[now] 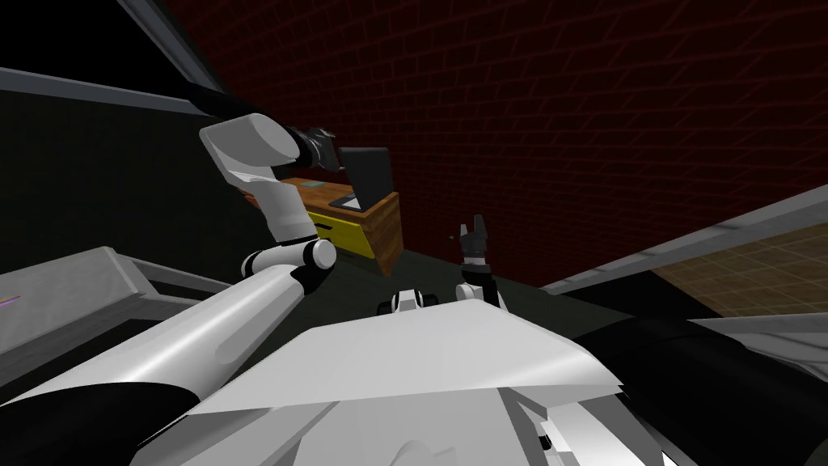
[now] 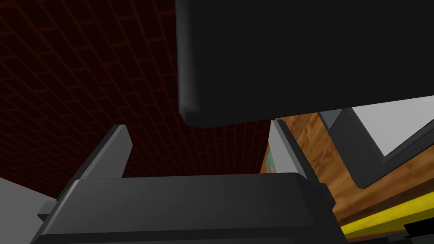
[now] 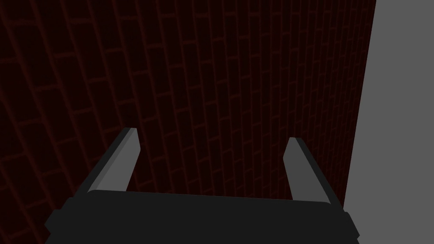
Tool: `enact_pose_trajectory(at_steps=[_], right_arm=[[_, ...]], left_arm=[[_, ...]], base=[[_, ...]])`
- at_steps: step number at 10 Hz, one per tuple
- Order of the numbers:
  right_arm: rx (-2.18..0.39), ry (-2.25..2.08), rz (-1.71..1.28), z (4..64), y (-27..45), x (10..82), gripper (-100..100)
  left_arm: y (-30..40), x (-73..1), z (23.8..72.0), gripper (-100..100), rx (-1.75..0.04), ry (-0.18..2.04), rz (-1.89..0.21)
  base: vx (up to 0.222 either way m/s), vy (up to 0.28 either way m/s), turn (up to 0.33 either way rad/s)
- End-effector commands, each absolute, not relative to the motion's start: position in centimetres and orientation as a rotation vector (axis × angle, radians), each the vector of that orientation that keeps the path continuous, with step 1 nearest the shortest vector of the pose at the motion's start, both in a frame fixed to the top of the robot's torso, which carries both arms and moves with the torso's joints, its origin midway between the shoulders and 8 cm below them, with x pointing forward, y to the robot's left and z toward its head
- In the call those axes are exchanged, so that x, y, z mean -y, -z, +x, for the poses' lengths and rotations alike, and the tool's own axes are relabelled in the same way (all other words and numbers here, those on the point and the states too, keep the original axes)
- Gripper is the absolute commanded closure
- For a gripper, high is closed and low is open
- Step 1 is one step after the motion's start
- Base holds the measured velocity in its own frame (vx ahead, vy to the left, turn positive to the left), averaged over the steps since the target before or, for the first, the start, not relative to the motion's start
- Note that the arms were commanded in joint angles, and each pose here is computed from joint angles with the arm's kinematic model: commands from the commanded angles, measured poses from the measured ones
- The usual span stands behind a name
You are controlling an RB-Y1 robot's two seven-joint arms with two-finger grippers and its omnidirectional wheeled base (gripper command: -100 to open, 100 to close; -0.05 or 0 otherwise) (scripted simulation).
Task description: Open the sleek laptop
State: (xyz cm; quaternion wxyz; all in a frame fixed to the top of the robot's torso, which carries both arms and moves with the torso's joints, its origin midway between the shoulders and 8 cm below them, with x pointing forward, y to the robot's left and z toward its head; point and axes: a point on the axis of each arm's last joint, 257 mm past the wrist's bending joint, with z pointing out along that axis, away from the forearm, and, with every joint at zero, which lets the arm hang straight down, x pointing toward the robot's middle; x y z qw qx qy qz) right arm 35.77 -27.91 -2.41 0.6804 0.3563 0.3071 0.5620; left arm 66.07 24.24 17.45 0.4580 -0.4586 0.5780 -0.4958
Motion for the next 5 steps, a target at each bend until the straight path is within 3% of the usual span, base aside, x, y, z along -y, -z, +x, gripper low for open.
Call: enact_pose_trajectory(at_steps=[1, 5], right_arm=[[-0.689, -1.261, 0.800, 35.77, 2.41, 27.91, 0], [-0.689, -1.261, 0.800, 35.77, 2.41, 27.91, 0]], left_arm=[[-17.92, -23.63, 65.53, -100, -1.478, 1.168, -1.089], [-18.43, -22.82, 64.62, -100, -1.551, 1.087, -1.029]], base=[[0.041, 0.033, -0.030], [0.033, 0.034, -0.025]])
